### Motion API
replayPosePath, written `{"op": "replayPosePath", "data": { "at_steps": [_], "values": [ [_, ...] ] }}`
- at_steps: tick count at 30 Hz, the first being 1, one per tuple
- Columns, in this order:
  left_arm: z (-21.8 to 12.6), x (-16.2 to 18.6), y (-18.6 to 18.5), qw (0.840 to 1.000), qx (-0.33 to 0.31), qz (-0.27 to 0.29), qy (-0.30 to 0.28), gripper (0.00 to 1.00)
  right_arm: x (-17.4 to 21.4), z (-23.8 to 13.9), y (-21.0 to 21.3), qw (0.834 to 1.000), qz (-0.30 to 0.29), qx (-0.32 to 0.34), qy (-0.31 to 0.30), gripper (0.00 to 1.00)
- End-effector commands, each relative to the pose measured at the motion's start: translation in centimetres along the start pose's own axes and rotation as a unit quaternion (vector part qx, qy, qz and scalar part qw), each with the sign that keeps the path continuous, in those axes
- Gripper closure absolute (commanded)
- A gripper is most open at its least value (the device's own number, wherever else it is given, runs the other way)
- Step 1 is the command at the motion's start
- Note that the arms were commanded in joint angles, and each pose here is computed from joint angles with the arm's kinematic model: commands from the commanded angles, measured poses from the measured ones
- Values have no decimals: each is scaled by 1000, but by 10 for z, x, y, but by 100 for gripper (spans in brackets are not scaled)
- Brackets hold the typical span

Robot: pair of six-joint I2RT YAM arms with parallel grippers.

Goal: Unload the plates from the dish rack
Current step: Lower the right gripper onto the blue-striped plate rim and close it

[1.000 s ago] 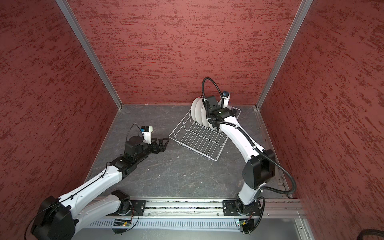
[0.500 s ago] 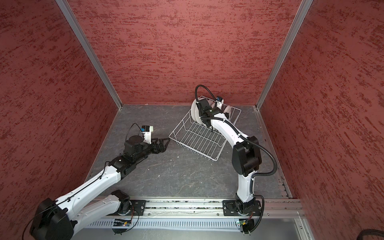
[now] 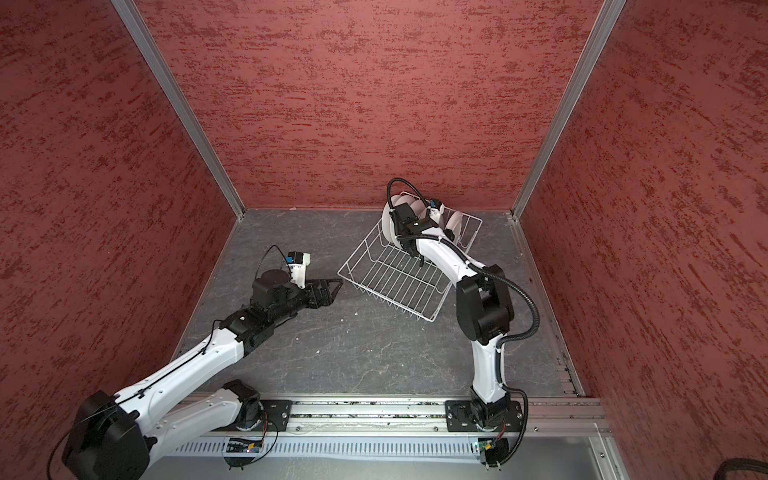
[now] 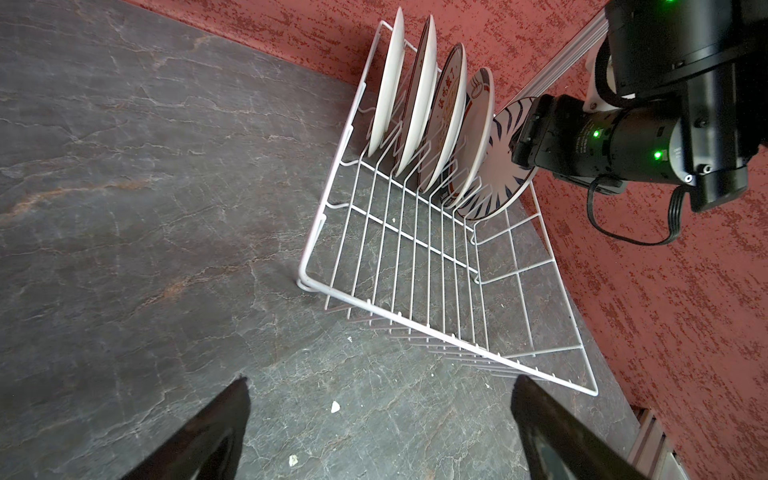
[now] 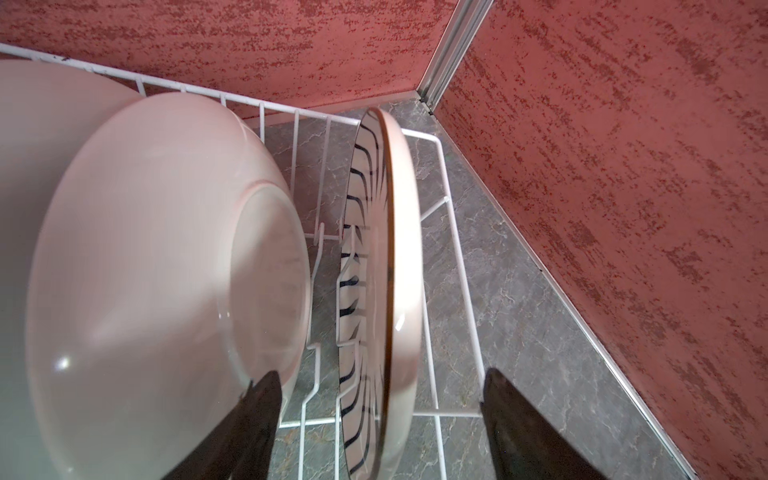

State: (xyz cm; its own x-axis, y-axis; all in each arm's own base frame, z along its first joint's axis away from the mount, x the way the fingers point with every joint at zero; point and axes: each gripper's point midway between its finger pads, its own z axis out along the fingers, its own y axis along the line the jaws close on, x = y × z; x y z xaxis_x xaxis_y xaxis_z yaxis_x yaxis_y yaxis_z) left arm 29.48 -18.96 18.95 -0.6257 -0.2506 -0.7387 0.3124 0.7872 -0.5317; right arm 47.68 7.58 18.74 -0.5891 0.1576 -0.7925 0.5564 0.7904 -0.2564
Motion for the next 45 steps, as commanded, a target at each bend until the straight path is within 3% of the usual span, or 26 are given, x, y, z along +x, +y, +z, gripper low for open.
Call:
{"op": "replayPosePath", "data": {
  "at_steps": [1,11,19,45],
  "values": [
    [0,-2,-6,1000,8,-3,5,2,-14,-2,-7,999,37,12,-24,29],
    [-9,0,-10,1000,14,-5,10,3,-16,3,-14,998,61,-4,-31,41],
    [-17,-2,-10,1000,10,-3,2,3,-19,5,-15,997,66,1,-39,56],
    [-22,9,13,999,-46,15,16,3,-17,13,-27,993,69,49,-77,79]
  ]
}}
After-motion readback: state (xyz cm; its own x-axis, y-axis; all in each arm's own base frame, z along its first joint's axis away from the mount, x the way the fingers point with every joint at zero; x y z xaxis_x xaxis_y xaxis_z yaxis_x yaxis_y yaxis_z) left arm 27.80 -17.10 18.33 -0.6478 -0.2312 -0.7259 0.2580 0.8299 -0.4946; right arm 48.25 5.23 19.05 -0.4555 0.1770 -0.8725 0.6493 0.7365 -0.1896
